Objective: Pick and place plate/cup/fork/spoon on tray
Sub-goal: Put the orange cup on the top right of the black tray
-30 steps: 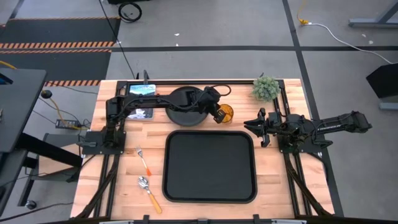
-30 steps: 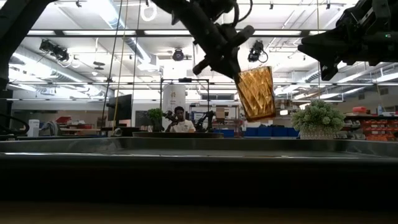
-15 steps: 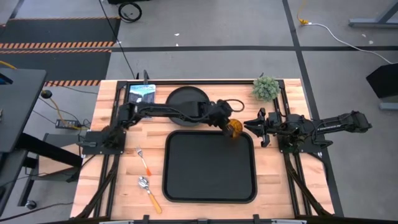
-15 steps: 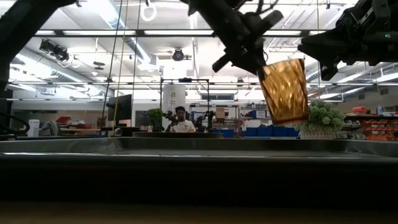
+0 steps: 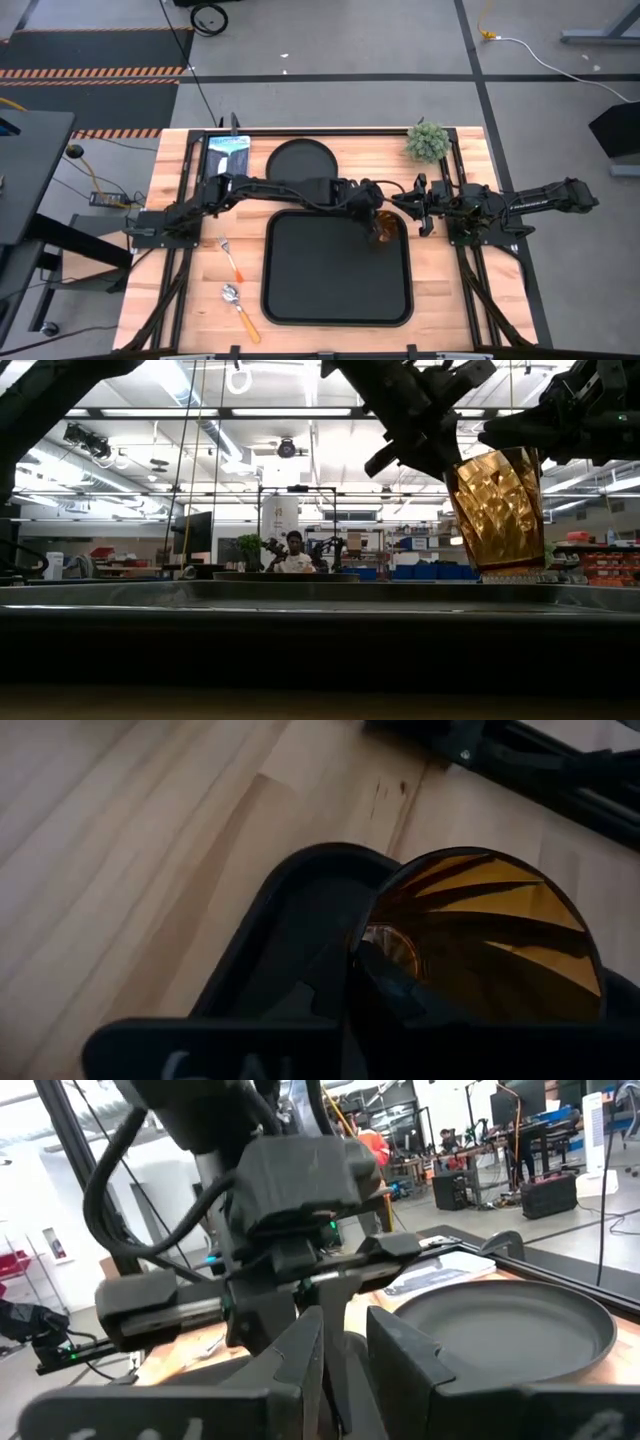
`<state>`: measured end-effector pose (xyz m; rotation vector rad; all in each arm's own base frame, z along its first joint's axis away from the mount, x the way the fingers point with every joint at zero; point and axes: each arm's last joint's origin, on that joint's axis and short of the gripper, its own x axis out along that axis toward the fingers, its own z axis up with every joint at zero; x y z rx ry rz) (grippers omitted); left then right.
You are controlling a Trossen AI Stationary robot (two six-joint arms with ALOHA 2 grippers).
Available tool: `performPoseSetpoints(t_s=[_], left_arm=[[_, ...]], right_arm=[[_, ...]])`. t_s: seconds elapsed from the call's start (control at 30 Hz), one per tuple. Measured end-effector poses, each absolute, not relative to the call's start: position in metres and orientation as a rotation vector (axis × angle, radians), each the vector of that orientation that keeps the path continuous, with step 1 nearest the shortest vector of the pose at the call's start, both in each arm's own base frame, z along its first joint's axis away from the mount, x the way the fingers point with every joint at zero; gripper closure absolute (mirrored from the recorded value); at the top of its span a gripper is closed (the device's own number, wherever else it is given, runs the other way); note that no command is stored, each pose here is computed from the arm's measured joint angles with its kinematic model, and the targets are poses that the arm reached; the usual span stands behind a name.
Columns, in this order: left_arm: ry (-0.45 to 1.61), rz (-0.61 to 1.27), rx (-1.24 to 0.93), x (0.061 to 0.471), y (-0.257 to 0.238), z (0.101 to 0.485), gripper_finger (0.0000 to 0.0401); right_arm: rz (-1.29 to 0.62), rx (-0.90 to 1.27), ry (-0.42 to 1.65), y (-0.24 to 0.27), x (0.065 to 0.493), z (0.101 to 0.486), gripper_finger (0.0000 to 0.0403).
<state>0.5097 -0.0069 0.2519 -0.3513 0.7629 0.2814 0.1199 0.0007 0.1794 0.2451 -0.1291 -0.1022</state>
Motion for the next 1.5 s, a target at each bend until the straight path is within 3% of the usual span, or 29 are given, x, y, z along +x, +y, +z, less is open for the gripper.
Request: performPoseSetpoints(t_s=[0.33, 0.87, 1.5], left_arm=[[0.790, 0.285, -0.344, 0.520, -0.006, 0.224, 0.0382], [0.769, 0.293, -0.337, 0.524, -0.003, 0.219, 0.0378], [0.726, 0.279, -0.285, 0.527, -0.002, 0.231, 0.0271]], right_arm=[[-0.104, 0.245, -0.131, 0.001, 0.120, 0.180, 0.0315], [-0.103, 0.245, -0.130, 0.001, 0.120, 0.179, 0.0315], [-0.104, 0.245, -0.130, 0.001, 0.120, 0.179, 0.0315]])
